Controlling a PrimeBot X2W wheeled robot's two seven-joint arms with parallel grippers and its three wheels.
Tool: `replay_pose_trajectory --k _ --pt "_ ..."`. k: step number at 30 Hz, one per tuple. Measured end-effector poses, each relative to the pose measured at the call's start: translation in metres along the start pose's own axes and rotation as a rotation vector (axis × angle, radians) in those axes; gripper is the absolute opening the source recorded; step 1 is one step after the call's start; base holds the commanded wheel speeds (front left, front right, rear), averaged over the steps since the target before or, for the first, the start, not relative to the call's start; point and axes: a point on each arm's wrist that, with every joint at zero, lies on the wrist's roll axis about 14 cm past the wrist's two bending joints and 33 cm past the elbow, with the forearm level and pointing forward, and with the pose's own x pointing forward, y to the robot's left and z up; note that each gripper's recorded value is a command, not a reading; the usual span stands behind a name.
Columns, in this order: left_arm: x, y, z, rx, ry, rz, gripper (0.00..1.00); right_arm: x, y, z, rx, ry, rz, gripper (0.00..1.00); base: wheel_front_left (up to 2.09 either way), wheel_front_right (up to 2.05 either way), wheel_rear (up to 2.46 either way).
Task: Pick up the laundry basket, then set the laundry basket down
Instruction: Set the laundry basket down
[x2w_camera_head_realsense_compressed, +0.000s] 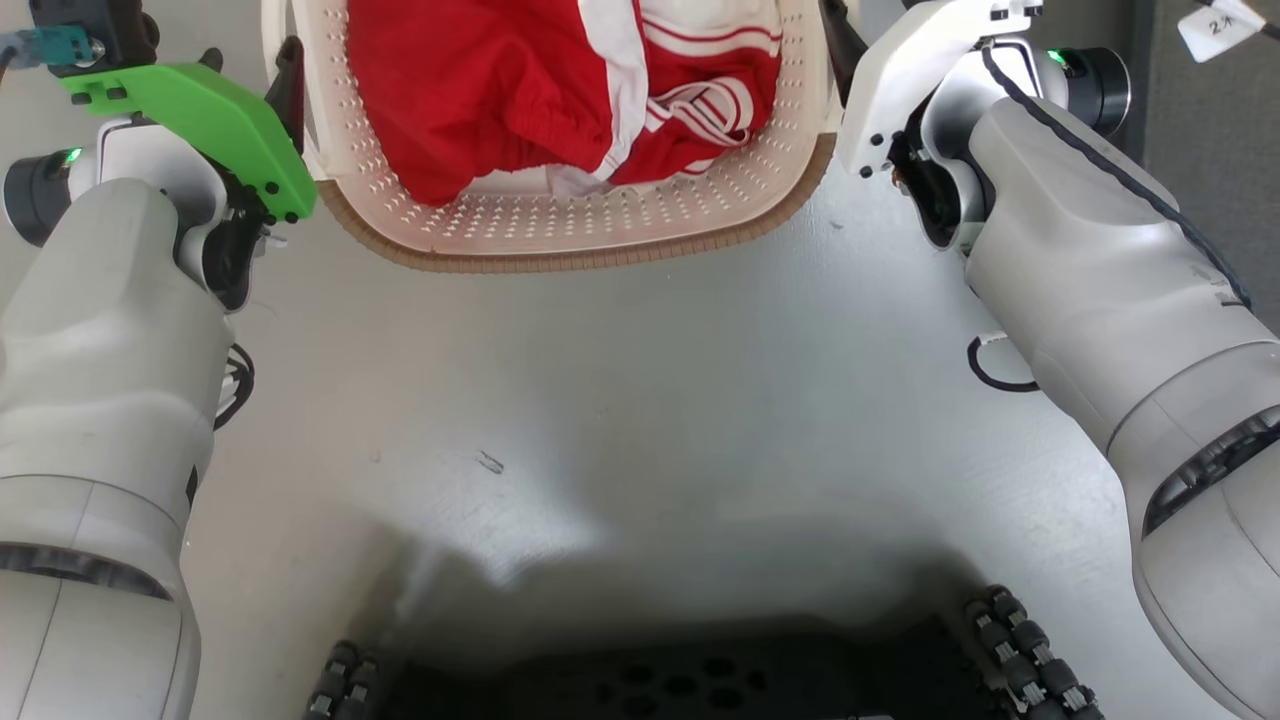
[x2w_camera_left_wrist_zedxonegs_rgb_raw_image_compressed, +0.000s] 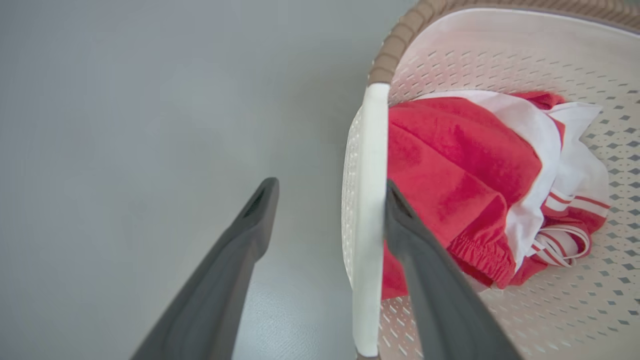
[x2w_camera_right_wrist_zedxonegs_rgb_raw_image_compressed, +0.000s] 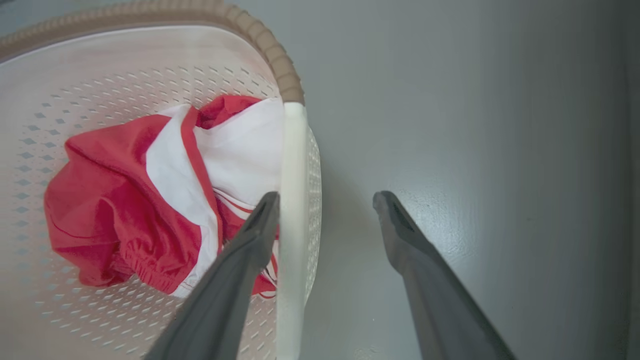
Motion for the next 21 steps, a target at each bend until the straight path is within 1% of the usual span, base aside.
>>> replay_pose_trajectory --k 5,21 --pt "-0.011 -0.004 0.022 0.018 -0.085 -0.006 1.0 -0.011 0.002 0.015 -0.002 -0.064 -0.002 1.0 0.0 0.0 0.0" --pt "-0.069 -0.033 0.059 0.053 -0.28 -0.06 1.0 -0.065 0.014 0.056 -0.023 -0.228 -0.003 1.0 0.0 0.0 0.0"
